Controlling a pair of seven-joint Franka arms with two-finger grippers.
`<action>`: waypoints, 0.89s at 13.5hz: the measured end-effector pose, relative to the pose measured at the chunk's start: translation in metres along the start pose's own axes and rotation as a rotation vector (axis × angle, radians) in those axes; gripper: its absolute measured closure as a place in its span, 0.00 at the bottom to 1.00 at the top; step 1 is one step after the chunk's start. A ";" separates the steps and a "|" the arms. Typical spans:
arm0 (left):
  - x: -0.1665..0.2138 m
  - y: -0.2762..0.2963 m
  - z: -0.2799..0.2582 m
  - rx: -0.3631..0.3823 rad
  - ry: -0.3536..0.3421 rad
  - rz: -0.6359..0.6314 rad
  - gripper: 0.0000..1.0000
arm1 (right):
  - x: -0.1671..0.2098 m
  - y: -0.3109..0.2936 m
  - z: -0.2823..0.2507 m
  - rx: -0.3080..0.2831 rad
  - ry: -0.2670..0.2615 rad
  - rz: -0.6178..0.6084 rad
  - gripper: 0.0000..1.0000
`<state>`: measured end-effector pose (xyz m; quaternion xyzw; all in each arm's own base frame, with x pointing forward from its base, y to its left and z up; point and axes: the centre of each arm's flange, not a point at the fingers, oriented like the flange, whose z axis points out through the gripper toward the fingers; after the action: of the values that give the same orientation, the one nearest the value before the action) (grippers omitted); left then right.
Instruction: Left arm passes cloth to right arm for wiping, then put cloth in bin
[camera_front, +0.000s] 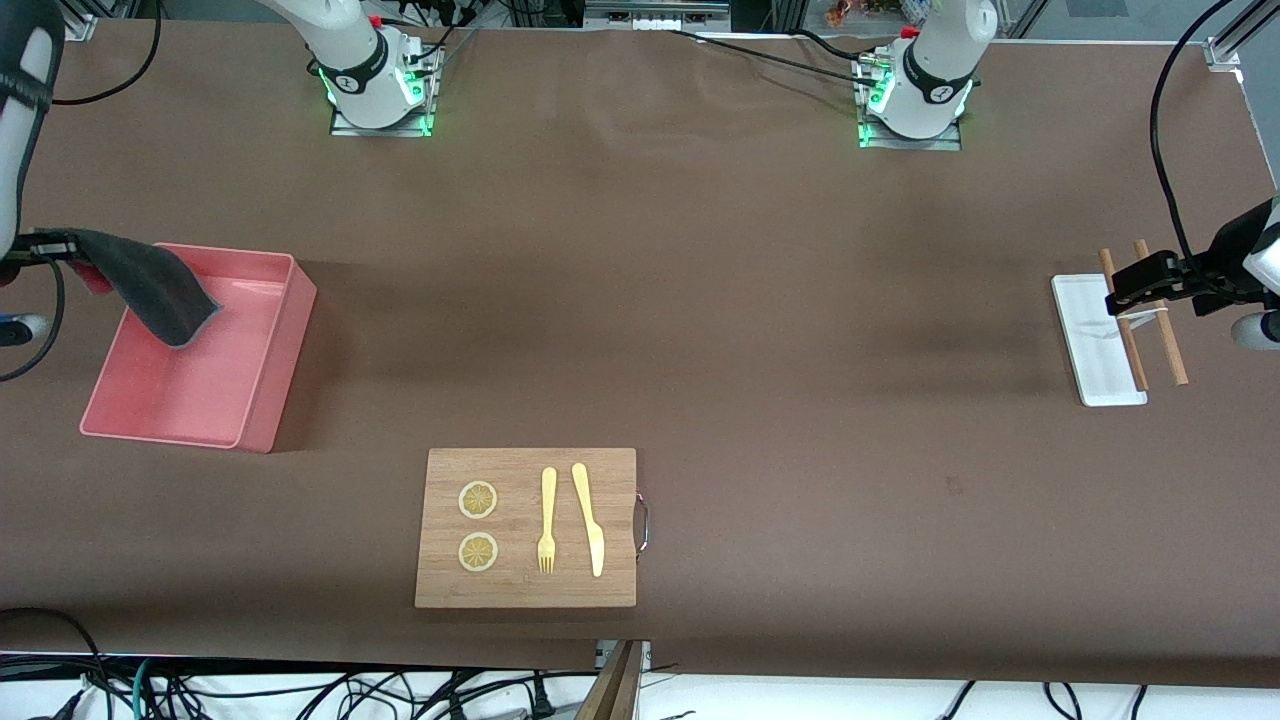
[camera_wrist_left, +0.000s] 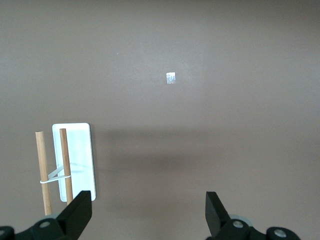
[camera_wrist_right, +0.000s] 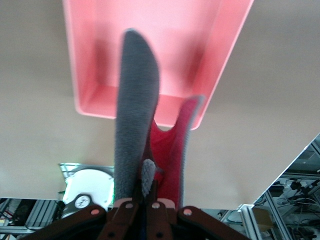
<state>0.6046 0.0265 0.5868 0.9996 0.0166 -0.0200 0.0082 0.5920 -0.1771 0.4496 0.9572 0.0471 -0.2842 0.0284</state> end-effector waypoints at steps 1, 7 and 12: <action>0.000 0.000 0.000 0.000 0.000 0.000 0.00 | 0.012 0.008 0.013 -0.010 -0.005 0.000 0.98; 0.000 0.000 0.000 0.000 0.001 -0.001 0.00 | 0.063 0.000 0.071 0.034 -0.017 -0.015 0.94; -0.004 -0.002 0.003 0.000 -0.036 -0.004 0.00 | 0.074 -0.005 0.085 0.068 -0.025 0.024 0.42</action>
<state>0.6005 0.0287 0.5840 0.9991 0.0185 -0.0382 0.0086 0.6076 -0.1735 0.3380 0.9545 0.0254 -0.2972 -0.0002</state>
